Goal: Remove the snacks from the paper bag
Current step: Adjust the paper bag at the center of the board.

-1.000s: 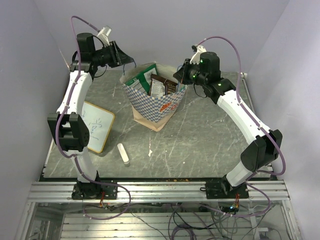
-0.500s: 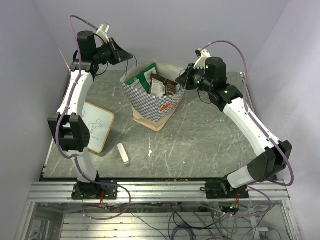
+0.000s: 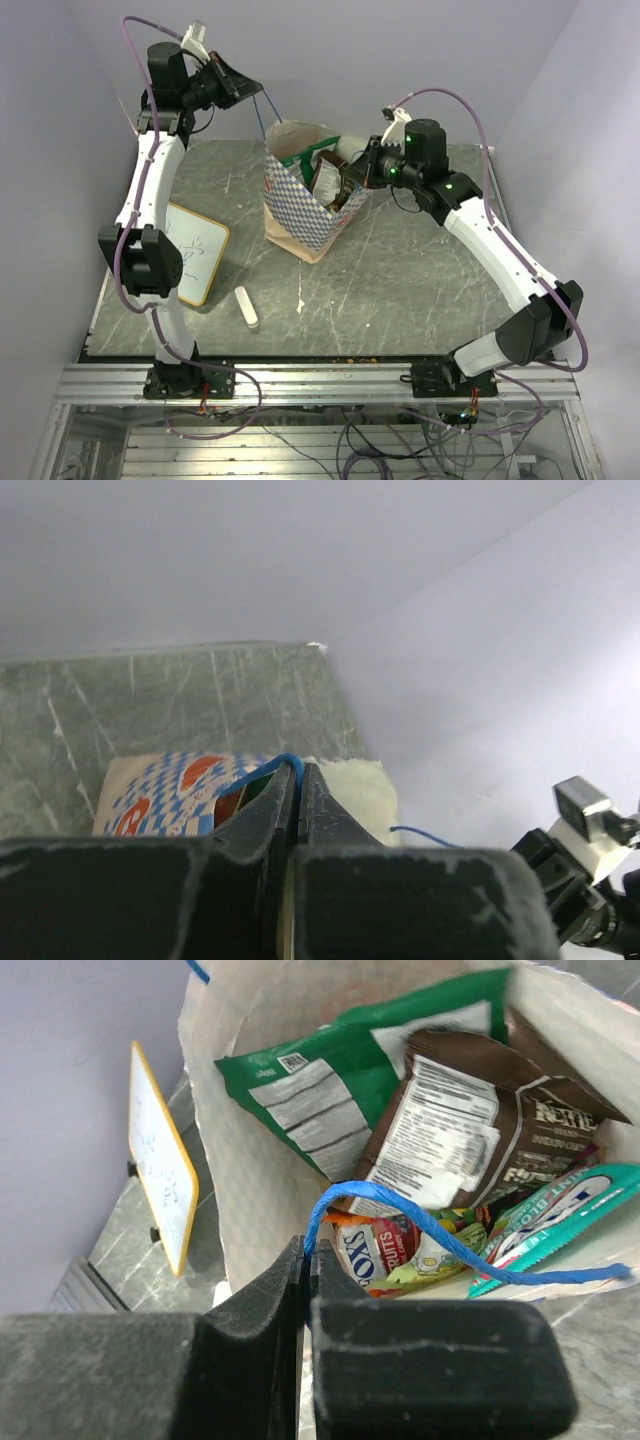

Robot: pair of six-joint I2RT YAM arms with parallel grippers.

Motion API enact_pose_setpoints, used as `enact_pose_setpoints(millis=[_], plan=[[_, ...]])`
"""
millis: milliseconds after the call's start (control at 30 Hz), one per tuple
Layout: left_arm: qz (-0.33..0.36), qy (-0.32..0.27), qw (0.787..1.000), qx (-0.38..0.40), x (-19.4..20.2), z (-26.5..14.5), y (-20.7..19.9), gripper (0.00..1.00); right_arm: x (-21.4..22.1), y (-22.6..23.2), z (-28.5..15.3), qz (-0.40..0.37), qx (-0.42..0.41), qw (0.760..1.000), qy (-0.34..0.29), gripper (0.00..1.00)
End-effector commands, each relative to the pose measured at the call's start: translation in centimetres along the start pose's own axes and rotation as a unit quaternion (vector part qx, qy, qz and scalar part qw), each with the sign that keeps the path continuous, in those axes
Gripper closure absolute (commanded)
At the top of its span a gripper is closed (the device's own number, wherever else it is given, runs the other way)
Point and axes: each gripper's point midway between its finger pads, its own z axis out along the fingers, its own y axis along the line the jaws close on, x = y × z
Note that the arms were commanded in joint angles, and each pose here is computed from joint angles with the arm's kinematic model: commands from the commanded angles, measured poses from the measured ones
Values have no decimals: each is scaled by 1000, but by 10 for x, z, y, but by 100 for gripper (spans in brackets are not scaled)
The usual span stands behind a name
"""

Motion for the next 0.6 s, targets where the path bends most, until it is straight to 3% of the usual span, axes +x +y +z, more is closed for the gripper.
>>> enact_pose_setpoints(millis=[0, 300, 567], plan=[[63, -92, 991, 73, -67, -12, -57, 93, -9, 37, 10, -2, -52, 999, -8, 100], [67, -118, 975, 176, -88, -2, -84, 93, -10, 44, 37, 10, -62, 998, 0, 100], [19, -104, 962, 253, -68, -19, -105, 93, 36, 47, 19, 17, -77, 995, 56, 100]])
